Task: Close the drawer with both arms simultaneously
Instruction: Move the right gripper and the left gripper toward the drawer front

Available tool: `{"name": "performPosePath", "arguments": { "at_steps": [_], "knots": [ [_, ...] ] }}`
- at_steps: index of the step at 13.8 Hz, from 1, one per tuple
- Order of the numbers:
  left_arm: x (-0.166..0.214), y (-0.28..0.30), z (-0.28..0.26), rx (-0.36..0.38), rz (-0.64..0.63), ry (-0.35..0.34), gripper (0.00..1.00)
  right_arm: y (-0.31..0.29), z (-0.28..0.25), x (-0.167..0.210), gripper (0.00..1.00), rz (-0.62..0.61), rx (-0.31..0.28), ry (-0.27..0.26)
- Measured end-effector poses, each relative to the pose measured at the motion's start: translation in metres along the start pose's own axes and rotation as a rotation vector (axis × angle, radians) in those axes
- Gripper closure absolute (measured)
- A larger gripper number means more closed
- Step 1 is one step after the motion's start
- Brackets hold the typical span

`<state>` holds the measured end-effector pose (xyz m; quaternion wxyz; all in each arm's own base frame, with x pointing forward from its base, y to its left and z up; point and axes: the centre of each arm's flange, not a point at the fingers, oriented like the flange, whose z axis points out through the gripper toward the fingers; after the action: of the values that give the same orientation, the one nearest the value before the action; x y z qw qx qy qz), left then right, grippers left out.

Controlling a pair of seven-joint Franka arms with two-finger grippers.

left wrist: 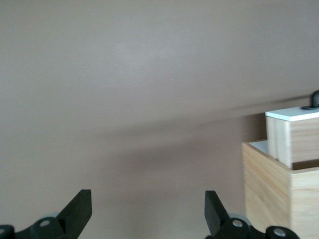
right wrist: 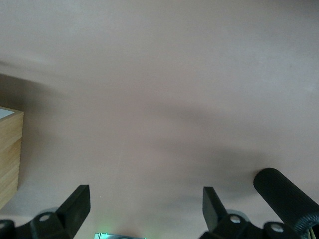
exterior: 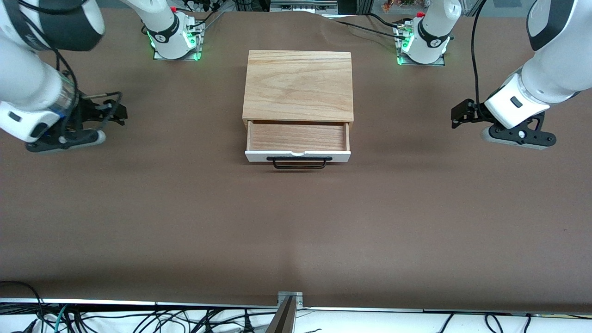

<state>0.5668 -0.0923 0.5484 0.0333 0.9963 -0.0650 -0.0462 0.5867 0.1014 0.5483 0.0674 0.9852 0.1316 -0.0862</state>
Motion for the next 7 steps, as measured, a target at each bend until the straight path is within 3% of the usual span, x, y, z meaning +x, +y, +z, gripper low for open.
{"name": "performPosePath", "arguments": {
  "at_steps": [3,4,7],
  "knots": [
    [0.021,0.027,0.019,-0.037,0.038,0.028,0.0,-0.007,0.007,0.005,0.0,-0.009,0.019,-0.01],
    [0.032,0.043,0.03,-0.04,0.059,0.042,0.0,-0.012,0.009,0.007,0.0,-0.011,0.059,-0.011],
    [0.063,0.074,0.069,-0.087,0.084,0.069,0.0,-0.039,0.03,0.023,0.0,-0.022,0.27,-0.036]
  ]
}}
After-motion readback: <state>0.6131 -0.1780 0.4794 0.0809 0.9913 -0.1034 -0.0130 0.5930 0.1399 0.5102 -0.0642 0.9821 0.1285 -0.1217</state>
